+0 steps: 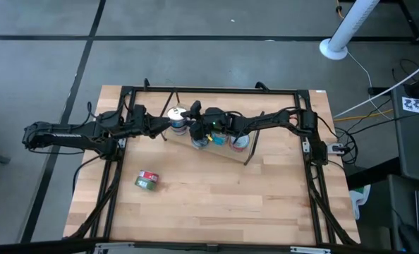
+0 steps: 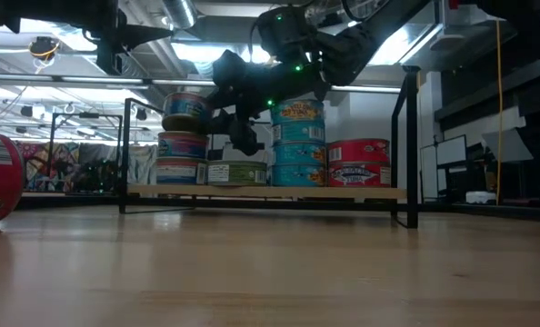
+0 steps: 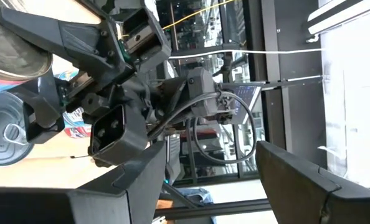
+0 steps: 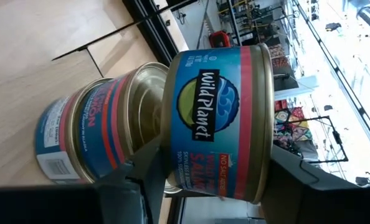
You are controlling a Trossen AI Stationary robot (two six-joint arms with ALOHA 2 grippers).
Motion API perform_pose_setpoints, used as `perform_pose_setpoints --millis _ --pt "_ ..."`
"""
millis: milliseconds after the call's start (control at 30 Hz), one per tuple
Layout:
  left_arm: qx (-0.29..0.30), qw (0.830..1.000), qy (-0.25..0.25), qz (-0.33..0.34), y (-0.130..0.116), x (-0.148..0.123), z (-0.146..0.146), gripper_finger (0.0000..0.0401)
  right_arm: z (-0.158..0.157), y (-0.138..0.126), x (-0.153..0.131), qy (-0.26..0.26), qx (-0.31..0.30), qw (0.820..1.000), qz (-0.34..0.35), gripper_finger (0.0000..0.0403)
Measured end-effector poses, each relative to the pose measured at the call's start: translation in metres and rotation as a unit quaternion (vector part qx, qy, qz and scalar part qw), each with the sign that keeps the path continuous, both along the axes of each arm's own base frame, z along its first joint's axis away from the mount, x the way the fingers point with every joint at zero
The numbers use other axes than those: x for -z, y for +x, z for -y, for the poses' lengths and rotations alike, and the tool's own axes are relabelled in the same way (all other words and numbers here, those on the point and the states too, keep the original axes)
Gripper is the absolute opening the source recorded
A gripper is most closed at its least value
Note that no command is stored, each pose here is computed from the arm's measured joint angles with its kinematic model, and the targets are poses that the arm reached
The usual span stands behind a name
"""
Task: Stack canned seafood by type on shelf
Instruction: Stack the blue-pink tuna can on top of the blue-pink tuna can on the shelf
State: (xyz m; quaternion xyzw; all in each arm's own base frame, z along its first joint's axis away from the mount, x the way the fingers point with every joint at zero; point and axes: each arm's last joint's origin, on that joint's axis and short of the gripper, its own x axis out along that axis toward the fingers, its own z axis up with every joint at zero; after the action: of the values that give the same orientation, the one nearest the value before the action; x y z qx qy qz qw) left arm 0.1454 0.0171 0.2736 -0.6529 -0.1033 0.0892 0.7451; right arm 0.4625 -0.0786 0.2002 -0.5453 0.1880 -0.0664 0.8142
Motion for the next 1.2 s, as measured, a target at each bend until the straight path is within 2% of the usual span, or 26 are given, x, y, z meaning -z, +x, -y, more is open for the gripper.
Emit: perform_pose_setpoints --millis 167,567,733,1200 --pt "0.000 1.000 0.000 0.000 0.0000 0.0000 0.0000 0.0241 0.0000 -0.0002 0.0006 0.001 0.000 1.000 -0.003 0.0199" --pt "0.000 1.000 0.000 0.000 0.0000 0.0000 0.0000 0.0241 0.0000 -0.0001 0.0002 0.000 0.000 1.000 -0.002 0.0266" --pt "0.000 1.000 0.002 0.000 0.0000 0.0000 0.0000 0.0241 -0.0003 0.0003 -0.0014 -0.001 -0.003 1.000 0.008 0.0270" --pt "0.000 1.000 0.002 -0.001 0.0000 0.0000 0.0000 0.0241 -0.0040 0.0011 -0.0011 0.014 -0.057 0.998 0.009 0.0271"
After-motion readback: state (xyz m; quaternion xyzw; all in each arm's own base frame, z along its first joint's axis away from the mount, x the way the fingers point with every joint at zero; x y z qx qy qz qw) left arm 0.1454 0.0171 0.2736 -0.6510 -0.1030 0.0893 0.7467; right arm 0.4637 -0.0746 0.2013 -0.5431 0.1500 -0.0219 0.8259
